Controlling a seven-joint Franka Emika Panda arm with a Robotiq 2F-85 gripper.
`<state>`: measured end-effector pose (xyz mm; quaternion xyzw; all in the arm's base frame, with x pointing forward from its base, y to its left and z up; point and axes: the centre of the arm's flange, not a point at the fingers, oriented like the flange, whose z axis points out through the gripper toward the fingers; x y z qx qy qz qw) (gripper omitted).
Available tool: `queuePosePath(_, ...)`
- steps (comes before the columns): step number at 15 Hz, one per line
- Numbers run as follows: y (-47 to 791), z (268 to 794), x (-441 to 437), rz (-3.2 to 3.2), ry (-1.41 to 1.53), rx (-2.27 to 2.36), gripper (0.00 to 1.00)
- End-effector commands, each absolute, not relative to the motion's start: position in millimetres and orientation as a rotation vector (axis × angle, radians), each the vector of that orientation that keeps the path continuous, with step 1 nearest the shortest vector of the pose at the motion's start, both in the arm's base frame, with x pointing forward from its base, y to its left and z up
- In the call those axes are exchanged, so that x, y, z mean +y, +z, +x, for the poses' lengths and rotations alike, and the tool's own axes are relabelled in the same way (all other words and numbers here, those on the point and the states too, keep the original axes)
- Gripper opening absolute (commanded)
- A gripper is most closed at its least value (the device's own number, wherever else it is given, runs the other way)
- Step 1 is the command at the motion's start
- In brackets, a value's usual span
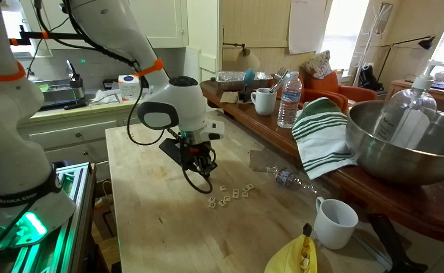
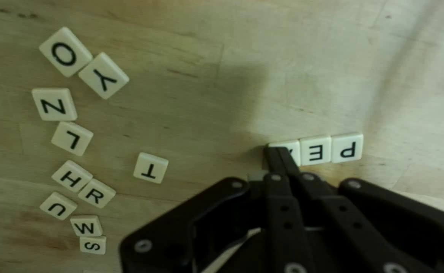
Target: Spell the word 'Pea' with the tiles.
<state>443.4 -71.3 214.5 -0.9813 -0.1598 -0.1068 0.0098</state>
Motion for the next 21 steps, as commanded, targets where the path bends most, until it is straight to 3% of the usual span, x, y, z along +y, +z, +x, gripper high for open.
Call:
queuePosePath(1,211.2,433.1,-63.2,-3.057,-0.289,-0.497,0.00)
queuePosePath(21,229.3,423.8,-52.0,-3.052,-0.336,-0.554,0.00)
